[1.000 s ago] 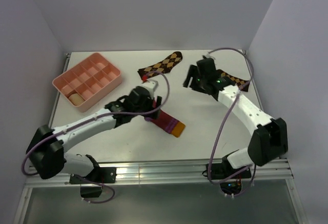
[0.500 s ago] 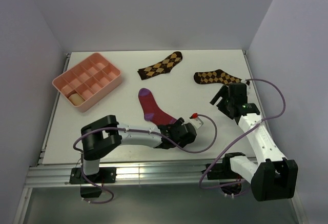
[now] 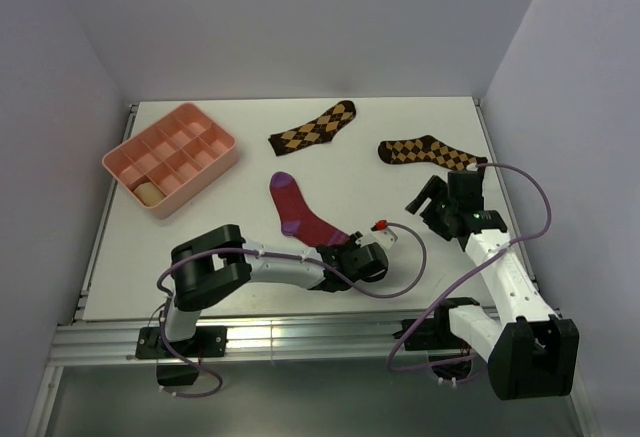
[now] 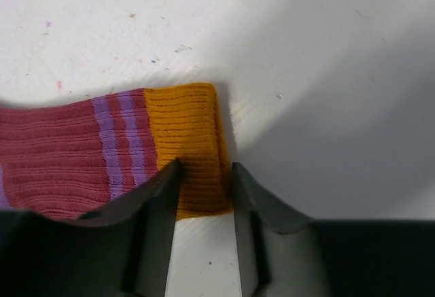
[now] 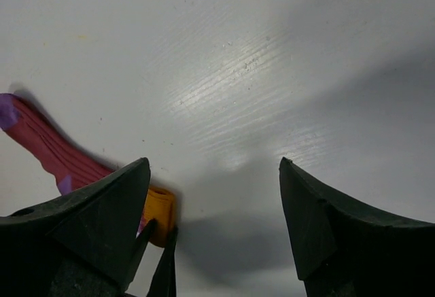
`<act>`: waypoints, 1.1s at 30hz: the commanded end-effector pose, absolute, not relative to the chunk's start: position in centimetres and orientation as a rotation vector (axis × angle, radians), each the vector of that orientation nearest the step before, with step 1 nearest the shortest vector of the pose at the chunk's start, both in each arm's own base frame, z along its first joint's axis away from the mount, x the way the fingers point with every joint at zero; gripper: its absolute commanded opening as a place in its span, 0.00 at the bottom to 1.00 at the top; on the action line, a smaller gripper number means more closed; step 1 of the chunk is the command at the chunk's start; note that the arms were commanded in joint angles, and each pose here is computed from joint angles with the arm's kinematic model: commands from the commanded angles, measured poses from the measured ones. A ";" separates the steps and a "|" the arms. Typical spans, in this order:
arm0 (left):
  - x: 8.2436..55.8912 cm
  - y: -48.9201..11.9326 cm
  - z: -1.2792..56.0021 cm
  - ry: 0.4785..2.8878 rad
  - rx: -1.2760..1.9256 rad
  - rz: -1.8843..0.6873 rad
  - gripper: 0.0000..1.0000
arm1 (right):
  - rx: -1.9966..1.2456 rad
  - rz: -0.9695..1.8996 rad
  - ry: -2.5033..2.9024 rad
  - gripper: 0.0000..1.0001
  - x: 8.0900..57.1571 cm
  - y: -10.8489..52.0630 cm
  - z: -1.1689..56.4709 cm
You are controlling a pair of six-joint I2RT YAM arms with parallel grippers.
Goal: Roll the socks
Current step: Move the sock to the center of the board, then roll the sock at the center of the board.
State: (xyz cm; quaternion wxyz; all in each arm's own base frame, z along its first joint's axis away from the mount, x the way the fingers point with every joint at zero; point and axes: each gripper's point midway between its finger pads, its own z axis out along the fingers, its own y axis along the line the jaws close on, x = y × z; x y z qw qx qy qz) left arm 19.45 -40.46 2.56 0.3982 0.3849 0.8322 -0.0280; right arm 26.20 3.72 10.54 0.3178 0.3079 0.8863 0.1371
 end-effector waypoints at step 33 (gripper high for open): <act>24.6 -37.9 6.5 2.498 0.305 -1.198 0.00 | 0.582 0.902 2.327 0.63 26.7 16.6 8.2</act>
